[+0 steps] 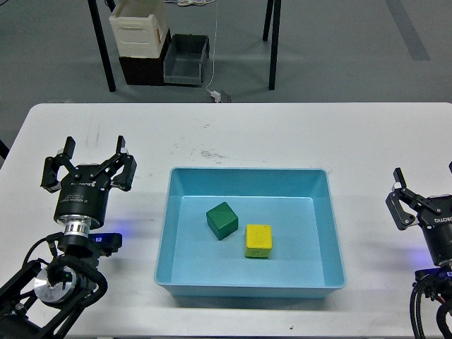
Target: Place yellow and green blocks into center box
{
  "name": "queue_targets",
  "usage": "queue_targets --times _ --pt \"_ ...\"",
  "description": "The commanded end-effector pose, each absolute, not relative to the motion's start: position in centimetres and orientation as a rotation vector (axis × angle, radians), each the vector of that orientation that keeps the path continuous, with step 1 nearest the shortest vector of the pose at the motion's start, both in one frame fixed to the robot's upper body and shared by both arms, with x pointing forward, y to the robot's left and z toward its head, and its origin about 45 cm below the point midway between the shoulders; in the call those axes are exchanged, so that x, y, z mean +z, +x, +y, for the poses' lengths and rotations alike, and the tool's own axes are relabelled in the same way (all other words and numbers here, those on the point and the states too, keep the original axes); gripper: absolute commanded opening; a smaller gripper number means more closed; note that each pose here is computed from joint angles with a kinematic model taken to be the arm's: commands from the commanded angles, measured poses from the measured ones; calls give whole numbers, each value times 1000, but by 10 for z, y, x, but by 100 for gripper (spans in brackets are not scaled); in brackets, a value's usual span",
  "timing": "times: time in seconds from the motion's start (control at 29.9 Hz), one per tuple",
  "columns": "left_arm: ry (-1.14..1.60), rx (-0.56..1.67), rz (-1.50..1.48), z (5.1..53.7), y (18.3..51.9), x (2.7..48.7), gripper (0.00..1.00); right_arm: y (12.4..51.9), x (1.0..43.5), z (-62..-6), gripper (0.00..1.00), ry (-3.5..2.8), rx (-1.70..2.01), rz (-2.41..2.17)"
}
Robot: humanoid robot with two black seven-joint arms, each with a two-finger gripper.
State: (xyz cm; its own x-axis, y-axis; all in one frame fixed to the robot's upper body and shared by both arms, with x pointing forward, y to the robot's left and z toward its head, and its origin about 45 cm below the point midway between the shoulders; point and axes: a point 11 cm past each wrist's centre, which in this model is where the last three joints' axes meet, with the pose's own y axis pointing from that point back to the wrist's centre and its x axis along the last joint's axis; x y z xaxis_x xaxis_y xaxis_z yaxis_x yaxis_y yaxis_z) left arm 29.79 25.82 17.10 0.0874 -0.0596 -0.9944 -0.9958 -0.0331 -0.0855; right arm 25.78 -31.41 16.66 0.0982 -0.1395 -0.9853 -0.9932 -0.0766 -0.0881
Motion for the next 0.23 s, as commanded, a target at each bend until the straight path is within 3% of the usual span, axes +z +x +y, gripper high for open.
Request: queue_targets --times 0.0,0.2 --pt "-1319 1149 1182 258 295 167 100 258 165 -317 100 -1397 1114 1221" --pt "-1321 1159 1179 260 295 166 100 257 164 -318 100 -1396 1113 1223"
